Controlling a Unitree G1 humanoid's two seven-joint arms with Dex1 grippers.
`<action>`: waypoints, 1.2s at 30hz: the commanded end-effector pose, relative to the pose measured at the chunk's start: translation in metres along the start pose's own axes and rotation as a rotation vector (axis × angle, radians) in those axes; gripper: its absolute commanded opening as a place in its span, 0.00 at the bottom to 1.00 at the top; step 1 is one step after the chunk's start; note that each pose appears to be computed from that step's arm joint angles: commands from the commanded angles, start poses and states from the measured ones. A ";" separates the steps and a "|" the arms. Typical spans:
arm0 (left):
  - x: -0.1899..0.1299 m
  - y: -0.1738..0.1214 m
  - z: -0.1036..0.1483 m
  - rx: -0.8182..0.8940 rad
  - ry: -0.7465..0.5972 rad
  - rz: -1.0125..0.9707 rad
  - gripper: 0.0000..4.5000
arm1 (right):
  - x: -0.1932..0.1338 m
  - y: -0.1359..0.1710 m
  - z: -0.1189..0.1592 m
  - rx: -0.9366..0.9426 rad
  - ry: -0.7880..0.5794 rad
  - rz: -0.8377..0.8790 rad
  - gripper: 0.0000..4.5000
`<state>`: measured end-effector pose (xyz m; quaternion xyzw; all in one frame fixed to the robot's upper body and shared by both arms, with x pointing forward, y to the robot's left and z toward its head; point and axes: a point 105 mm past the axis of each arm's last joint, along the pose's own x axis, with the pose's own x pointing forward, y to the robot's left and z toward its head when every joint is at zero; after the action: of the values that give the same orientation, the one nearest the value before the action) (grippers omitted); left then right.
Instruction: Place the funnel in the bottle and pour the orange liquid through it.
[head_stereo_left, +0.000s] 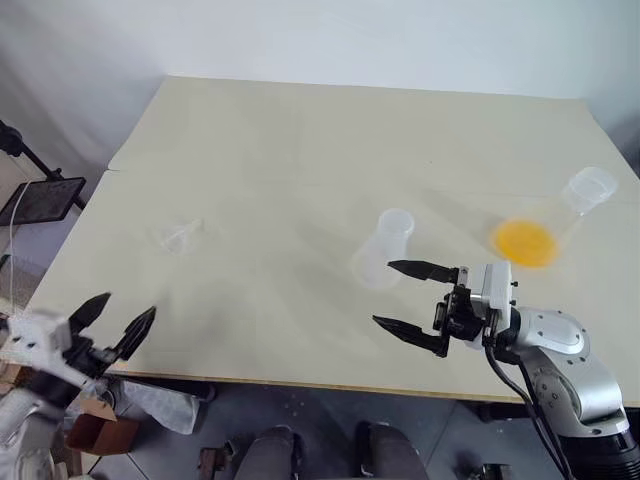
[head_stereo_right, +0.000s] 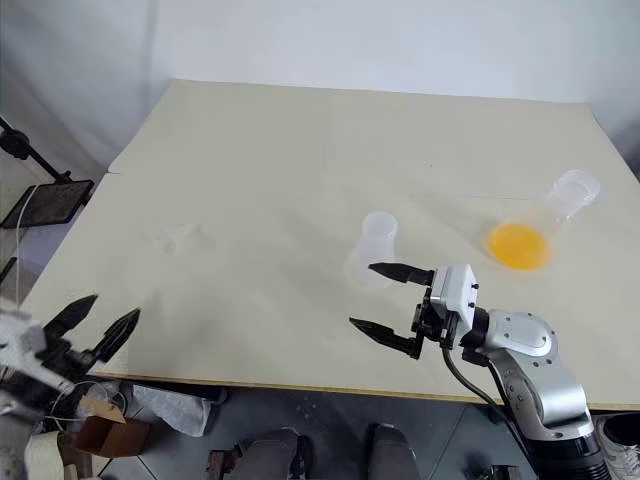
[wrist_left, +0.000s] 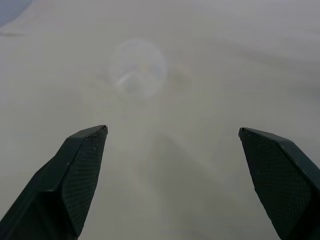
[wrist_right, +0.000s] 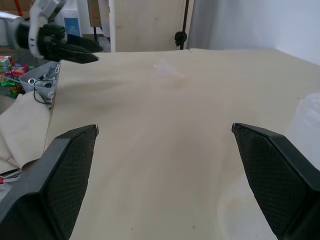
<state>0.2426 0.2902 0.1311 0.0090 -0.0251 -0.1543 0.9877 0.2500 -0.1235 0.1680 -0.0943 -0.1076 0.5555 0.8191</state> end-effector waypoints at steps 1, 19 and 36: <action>0.033 -0.011 0.002 0.026 0.032 -0.013 0.99 | -0.005 -0.001 0.006 -0.037 -0.007 -0.027 1.00; 0.118 -0.001 -0.002 0.007 0.029 0.049 0.99 | -0.009 0.001 0.007 -0.059 -0.007 -0.123 1.00; 0.129 0.001 0.022 0.038 -0.019 -0.054 0.00 | -0.017 0.000 0.005 -0.084 0.011 -0.179 1.00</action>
<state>0.3674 0.2497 0.1377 0.0171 0.0006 -0.1674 0.9857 0.2472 -0.1375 0.1591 -0.1077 -0.1055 0.4823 0.8630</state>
